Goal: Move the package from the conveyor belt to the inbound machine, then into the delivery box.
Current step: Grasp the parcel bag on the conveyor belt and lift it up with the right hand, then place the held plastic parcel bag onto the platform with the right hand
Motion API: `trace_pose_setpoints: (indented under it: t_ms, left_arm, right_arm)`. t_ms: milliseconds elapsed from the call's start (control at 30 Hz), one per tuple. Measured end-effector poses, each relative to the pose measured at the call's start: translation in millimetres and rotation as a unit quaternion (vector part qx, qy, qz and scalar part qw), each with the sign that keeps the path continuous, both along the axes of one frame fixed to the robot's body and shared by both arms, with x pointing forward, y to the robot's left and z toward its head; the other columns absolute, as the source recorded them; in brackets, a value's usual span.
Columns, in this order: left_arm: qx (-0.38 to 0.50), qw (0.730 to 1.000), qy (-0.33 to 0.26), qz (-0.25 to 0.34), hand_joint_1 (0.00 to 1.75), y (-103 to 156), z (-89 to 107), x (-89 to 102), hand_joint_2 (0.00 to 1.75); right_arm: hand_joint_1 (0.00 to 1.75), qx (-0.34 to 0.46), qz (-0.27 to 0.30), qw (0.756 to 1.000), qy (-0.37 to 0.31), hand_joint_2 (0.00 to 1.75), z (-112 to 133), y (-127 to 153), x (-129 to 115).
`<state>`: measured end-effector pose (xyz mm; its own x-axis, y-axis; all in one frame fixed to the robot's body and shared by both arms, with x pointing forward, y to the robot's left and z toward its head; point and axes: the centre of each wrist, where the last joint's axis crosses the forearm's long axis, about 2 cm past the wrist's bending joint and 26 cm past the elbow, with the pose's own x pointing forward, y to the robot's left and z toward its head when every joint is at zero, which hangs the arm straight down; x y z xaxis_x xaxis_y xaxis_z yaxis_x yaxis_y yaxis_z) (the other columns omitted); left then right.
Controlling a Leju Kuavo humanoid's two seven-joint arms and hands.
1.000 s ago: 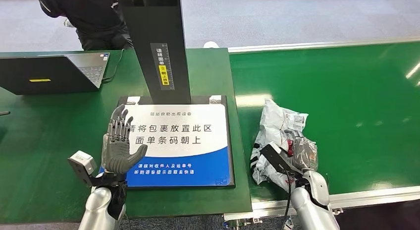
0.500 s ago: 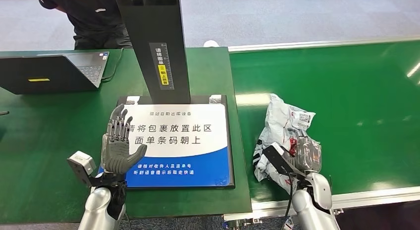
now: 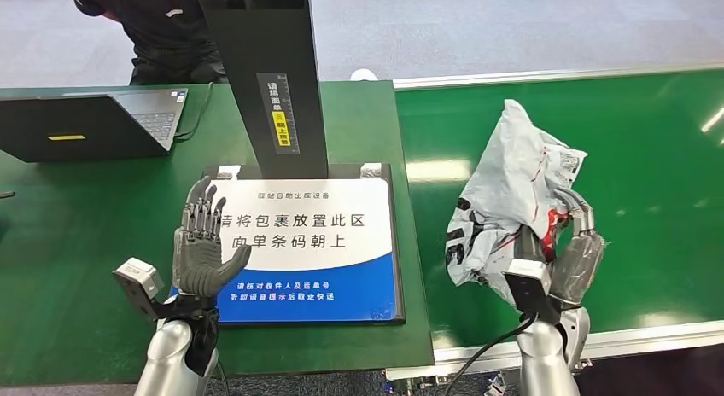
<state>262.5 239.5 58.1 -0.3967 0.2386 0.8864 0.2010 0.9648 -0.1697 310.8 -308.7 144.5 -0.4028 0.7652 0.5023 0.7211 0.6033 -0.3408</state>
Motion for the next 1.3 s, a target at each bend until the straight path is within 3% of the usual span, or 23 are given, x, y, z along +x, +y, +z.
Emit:
trace_pose_setpoints:
  t_ms: [267, 467, 767, 1100, 1133, 1233, 1267, 1300]
  left_arm:
    - [-0.005, 1.000, -0.010, -0.004, 0.00, -5, 5.9, 6.9, 1.75]
    - [-0.009, 1.000, -0.013, -0.011, 0.00, -8, 7.7, 8.4, 1.75]
    - [-0.010, 0.999, -0.028, -0.029, 0.00, -16, 16.5, 18.5, 1.75]
    - [-0.008, 0.999, -0.031, -0.039, 0.00, -20, 18.7, 22.9, 1.75]
    - [-0.008, 0.999, -0.031, -0.040, 0.00, -21, 18.8, 23.0, 1.75]
    - [-0.008, 0.999, -0.031, -0.039, 0.00, -21, 18.8, 23.0, 1.75]
    - [-0.007, 0.999, -0.031, -0.038, 0.00, -21, 18.8, 23.0, 1.75]
    - [-0.007, 0.999, -0.031, -0.037, 0.00, -21, 18.8, 23.0, 1.75]
  right_arm:
    - [1.75, -0.003, 0.074, 0.997, -0.017, 1.75, 36, 15, 31]
    - [1.75, -0.080, 0.191, 0.978, 0.033, 1.75, 53, 40, 64]
    - [1.75, -0.279, 0.315, 0.904, 0.077, 1.75, 57, 105, 95]
    - [1.74, -0.405, 0.385, 0.823, 0.105, 1.75, 45, 165, 91]
    - [1.52, -0.418, 0.386, 0.815, 0.107, 1.75, 43, 171, 89]
    - [0.23, -0.449, 0.380, 0.802, 0.105, 1.75, 39, 185, 85]
    - [0.01, -0.456, 0.373, 0.801, 0.102, 1.75, 38, 188, 85]
    - [0.00, -0.462, 0.366, 0.802, 0.098, 1.75, 38, 191, 84]
